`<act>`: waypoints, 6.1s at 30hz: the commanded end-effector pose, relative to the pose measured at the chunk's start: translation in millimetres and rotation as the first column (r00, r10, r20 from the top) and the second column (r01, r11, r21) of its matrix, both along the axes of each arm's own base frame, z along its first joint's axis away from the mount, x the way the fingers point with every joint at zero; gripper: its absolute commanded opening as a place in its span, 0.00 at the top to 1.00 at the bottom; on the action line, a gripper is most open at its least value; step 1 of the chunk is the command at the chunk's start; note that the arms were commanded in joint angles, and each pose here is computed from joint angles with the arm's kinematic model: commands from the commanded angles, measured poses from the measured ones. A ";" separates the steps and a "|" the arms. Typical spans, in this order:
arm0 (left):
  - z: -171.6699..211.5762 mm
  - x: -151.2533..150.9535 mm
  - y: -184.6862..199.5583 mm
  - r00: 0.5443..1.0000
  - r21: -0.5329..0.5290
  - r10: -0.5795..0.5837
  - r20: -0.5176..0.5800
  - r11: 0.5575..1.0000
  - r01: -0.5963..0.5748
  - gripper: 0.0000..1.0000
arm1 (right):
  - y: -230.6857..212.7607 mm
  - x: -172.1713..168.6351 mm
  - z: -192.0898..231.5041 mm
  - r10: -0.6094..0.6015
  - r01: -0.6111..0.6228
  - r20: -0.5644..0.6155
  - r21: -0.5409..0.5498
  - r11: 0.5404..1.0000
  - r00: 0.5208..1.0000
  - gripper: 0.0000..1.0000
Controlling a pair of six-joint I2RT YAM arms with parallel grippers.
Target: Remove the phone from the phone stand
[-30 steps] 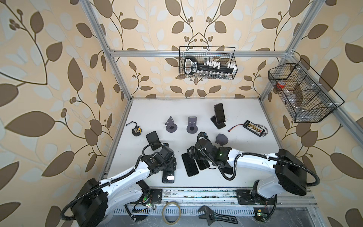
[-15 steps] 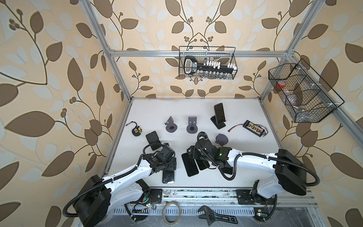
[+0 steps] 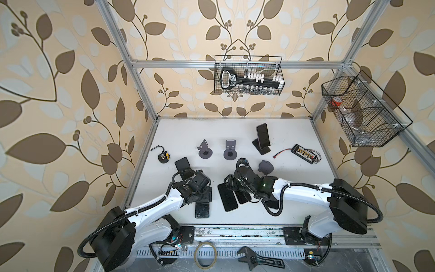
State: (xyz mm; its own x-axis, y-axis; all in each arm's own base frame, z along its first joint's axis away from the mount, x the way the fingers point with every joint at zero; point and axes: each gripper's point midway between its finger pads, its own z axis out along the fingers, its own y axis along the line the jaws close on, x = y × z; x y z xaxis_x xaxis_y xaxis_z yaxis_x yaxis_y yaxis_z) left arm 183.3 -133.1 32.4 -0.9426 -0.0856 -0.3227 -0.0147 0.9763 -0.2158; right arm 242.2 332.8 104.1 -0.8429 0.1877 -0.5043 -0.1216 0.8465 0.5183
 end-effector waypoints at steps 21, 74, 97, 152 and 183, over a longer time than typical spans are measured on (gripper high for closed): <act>-7.6 5.1 -6.5 0.999 -0.022 0.018 -0.047 1.000 -0.019 0.41 | -4.2 -6.1 -6.9 0.008 -0.008 -0.011 -0.011 1.000 1.000 0.35; 4.8 3.4 9.9 0.995 -0.041 0.100 0.024 0.994 -0.099 0.26 | -3.7 -10.3 5.7 -0.010 0.010 -0.027 0.012 1.000 1.000 0.32; 17.1 4.5 10.6 0.993 -0.065 0.102 0.061 0.993 -0.098 0.21 | -0.4 -13.6 11.1 0.002 -0.002 -0.011 0.005 1.000 1.000 0.32; 125.7 15.8 -56.7 0.891 -0.189 -0.335 0.308 0.896 0.402 0.22 | -34.3 -11.8 50.9 0.262 -0.265 0.177 -0.005 0.964 0.949 0.31; 193.1 23.7 -139.8 0.511 -0.168 -0.646 0.567 0.517 0.839 0.20 | -96.0 15.9 113.3 0.377 -0.375 0.357 -0.078 0.924 0.855 0.34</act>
State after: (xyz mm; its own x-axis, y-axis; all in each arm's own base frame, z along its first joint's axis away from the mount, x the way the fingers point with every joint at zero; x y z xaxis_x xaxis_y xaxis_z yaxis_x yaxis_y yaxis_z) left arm 202.5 -262.7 199.2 -0.5681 0.4030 -0.7175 0.8024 0.4651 -0.3740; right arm 256.2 239.7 203.3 -0.6392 -0.0947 -0.7632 -0.5788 0.7127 0.3963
